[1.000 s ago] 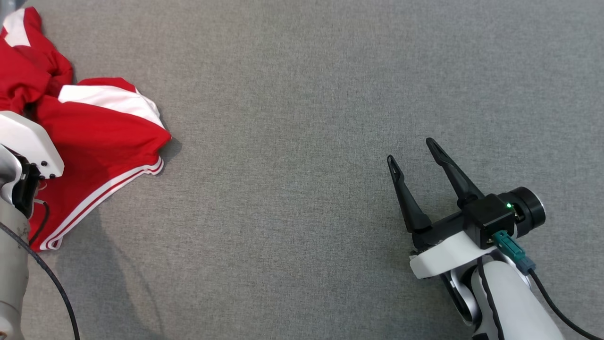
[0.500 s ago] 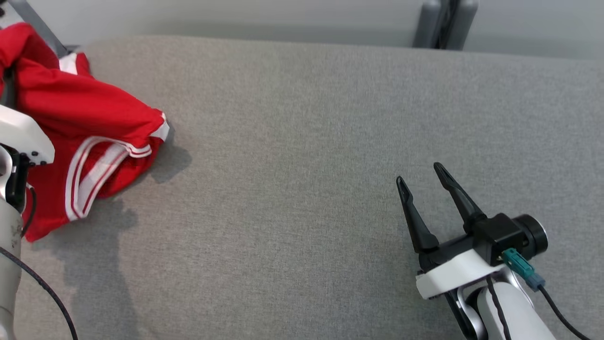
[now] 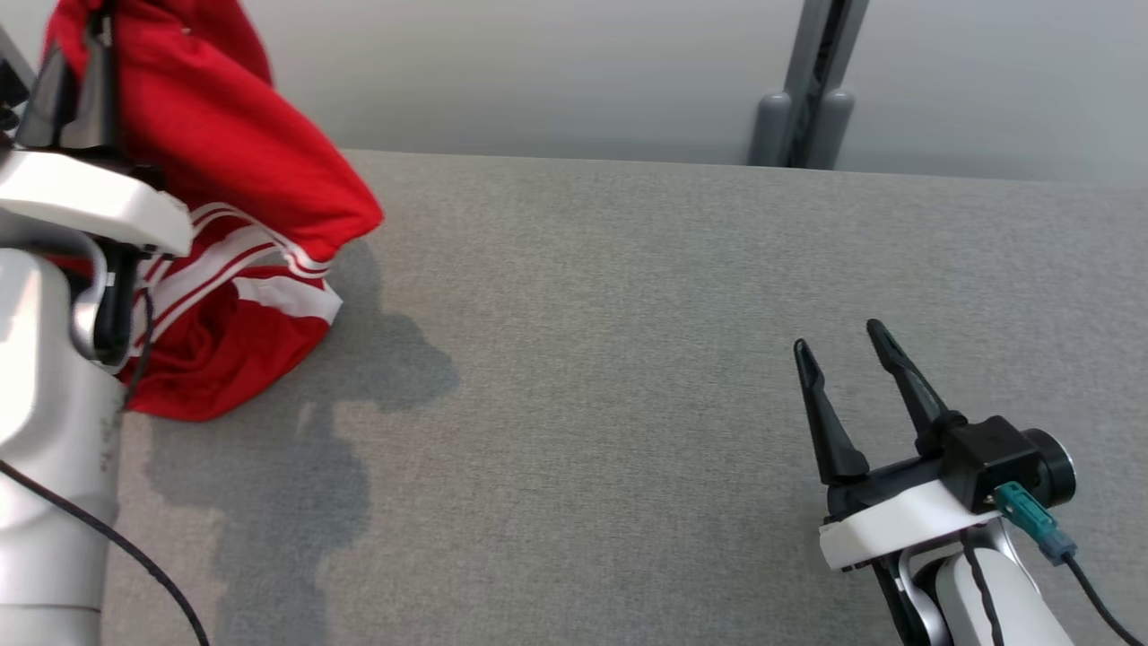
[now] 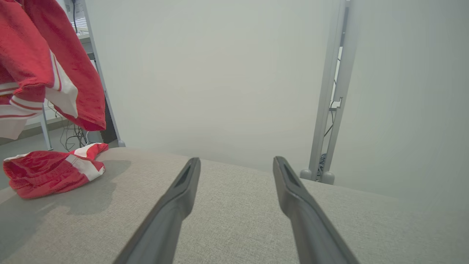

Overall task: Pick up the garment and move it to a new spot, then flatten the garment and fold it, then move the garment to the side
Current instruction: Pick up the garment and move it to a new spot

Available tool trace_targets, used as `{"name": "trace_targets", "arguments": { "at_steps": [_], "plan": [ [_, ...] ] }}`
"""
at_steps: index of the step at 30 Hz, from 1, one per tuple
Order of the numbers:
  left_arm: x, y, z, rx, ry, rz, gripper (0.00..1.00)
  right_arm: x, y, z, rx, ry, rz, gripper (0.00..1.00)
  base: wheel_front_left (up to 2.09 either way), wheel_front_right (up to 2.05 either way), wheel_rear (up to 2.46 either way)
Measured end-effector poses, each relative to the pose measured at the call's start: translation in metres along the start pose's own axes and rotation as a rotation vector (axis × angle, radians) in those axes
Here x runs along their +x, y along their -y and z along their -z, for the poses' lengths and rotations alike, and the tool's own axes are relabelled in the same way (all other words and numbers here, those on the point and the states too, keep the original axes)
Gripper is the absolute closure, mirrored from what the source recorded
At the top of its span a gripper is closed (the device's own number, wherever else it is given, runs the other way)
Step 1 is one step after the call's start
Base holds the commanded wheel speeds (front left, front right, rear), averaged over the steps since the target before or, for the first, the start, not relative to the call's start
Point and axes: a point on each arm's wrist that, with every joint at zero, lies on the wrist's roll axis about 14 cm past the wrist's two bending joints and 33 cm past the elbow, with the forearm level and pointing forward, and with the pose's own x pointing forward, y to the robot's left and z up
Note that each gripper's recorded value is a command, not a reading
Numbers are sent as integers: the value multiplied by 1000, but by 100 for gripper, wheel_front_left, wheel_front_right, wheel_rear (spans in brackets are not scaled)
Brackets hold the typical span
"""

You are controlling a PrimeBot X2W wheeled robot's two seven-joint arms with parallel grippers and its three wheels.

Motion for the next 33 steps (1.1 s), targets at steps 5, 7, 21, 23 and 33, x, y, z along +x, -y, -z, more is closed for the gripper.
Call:
{"name": "trace_targets", "arguments": {
  "at_steps": [5, 7, 21, 23, 33],
  "plan": [
    [2, 67, -10, -70, 40, 139, 100, -10, 26, -10, -21, 20, 81, 0, 0, 0, 0],
    [1, 83, -10, -92, 43, 169, 100, -13, 33, -12, -26, 24, 101, 0, 0, 0, 0],
    [-22, 329, 20, -206, -6, 678, 100, -86, 146, -37, -114, 47, 468, 0, 0, 0, 0],
    [-30, 351, 38, -194, -39, 723, 100, -98, 156, -37, -117, 41, 511, 0, 0, 0, 0],
    [-82, 432, 139, -70, -241, 929, 0, -154, 191, -39, -128, 4, 685, 0, 0, 0, 0]
  ]
}}
